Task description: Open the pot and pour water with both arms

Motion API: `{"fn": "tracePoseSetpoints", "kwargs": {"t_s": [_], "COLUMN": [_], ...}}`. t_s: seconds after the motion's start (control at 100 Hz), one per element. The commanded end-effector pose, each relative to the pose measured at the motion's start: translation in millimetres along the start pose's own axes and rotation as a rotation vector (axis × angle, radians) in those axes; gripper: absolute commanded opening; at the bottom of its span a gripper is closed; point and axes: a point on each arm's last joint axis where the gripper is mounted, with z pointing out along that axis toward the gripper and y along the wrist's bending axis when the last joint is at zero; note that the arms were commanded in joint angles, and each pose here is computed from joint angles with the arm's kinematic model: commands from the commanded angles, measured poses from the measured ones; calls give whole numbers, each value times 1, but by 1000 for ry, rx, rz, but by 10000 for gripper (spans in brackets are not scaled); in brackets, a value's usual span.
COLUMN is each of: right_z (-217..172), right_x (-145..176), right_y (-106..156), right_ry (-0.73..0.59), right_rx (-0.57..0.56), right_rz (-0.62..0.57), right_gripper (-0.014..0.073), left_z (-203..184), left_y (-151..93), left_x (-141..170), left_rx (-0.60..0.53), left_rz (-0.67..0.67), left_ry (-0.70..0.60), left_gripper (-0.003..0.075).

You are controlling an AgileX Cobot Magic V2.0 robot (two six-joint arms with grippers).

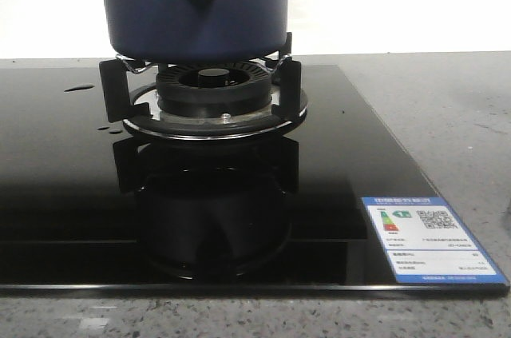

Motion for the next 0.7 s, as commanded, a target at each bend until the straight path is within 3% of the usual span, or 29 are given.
{"fn": "tracePoseSetpoints", "kwargs": {"t_s": [0.0,0.34,0.69], "right_z": [-1,-1,-1], "right_x": [-9,-9,-9], "right_y": [-3,-3,-3], "right_ry": [-23,-23,-24], "right_rx": [32,30,34], "right_rz": [-32,-32,-32], "right_gripper": [-66,-66,-66], "left_z": [-5,-15,-14], "left_y": [-1,-3,-2], "left_x": [3,48,50], "left_rx": [3,-18,-33], "left_rz": [-36,-35,-38], "left_ry": [-52,192,188], "left_gripper": [-19,-19,-19]}}
